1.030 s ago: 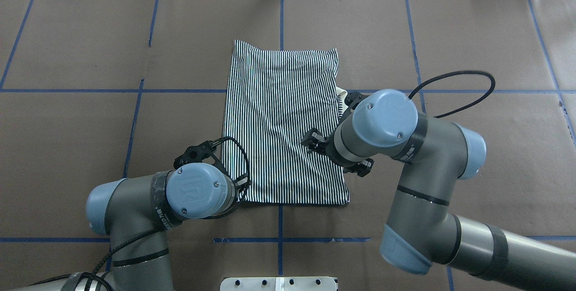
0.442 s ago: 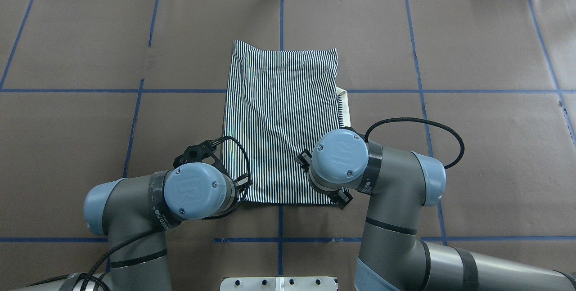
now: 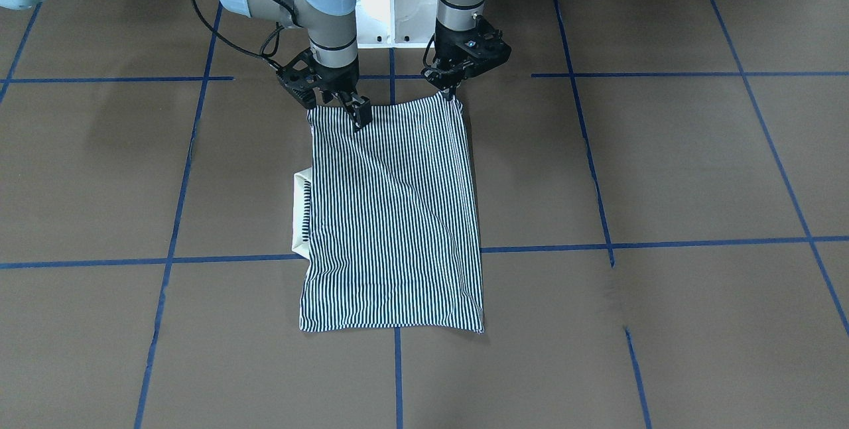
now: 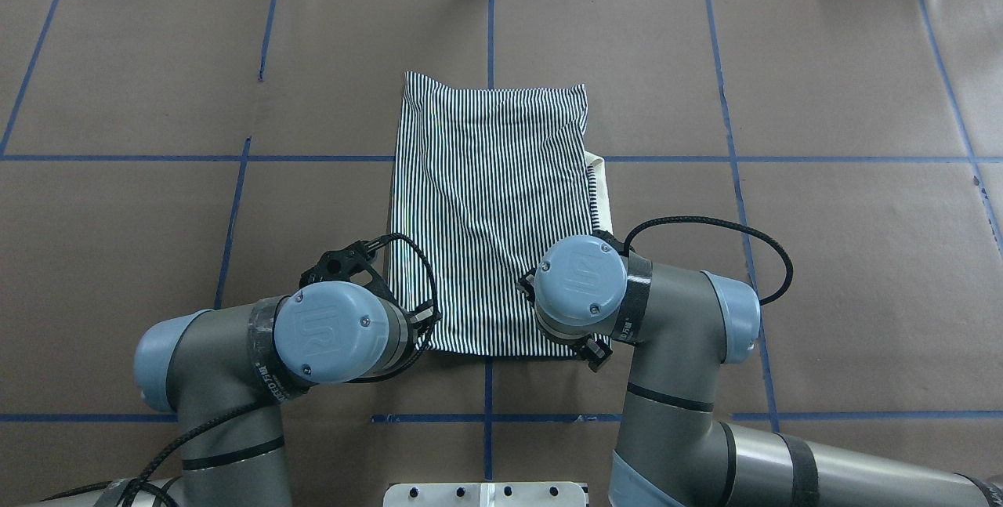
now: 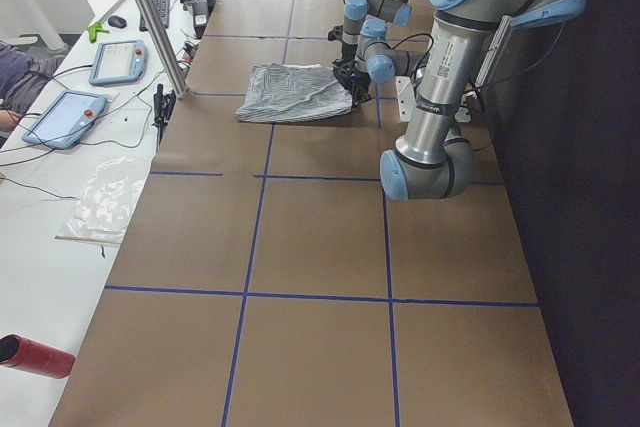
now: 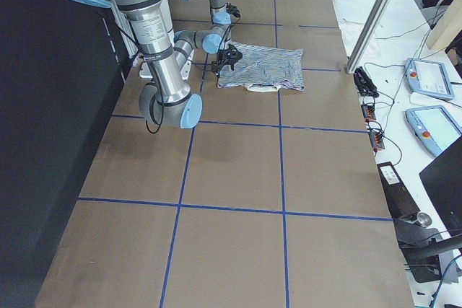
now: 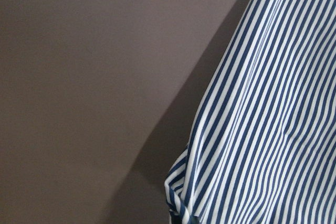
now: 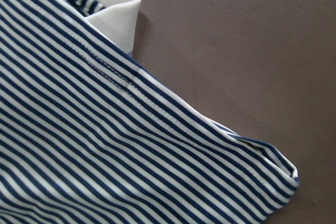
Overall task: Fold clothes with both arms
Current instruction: 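Move the right gripper to the shirt's near edge beside the left gripper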
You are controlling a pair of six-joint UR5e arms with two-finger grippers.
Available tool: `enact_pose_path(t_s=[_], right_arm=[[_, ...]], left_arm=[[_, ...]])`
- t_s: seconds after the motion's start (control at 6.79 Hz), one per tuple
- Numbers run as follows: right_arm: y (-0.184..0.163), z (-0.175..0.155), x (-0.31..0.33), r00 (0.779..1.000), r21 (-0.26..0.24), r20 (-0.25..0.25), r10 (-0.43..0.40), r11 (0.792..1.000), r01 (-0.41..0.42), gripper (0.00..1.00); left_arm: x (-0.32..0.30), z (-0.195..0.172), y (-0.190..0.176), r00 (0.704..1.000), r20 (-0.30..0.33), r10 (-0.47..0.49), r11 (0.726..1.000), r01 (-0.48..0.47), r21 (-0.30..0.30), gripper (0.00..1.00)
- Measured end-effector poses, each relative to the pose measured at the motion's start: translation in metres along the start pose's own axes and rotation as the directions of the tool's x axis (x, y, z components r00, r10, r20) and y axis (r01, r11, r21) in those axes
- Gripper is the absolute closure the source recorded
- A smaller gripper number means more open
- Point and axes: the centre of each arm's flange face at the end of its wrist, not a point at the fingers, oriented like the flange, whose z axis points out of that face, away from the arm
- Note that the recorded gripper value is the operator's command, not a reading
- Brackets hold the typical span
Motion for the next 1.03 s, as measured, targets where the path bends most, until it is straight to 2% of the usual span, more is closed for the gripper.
enact_pose_path(t_s=[0.59, 0.74, 0.88, 1.03], right_arm=[[-0.001, 0.015, 0.001, 1.0, 0.018, -0.014, -0.003, 1.0, 0.003, 0.0], [-0.002, 0.018, 0.001, 1.0, 0.023, -0.017, -0.002, 1.0, 0.003, 0.1], [-0.003, 0.019, 0.001, 1.0, 0.026, -0.018, 0.0, 1.0, 0.001, 0.64], [-0.003, 0.02, 0.001, 1.0, 0.027, -0.018, 0.004, 1.0, -0.004, 0.91]], left_arm=[[0.0, 0.0, 0.0, 1.0, -0.001, -0.001, 1.0, 0.001, 0.0, 1.0], [0.0, 0.0, 0.0, 1.0, -0.001, -0.001, 1.0, 0.001, -0.001, 1.0], [0.0, 0.0, 0.0, 1.0, -0.001, -0.001, 1.0, 0.001, -0.001, 1.0], [0.0, -0.001, 0.0, 1.0, -0.002, -0.001, 1.0, 0.001, -0.001, 1.0]])
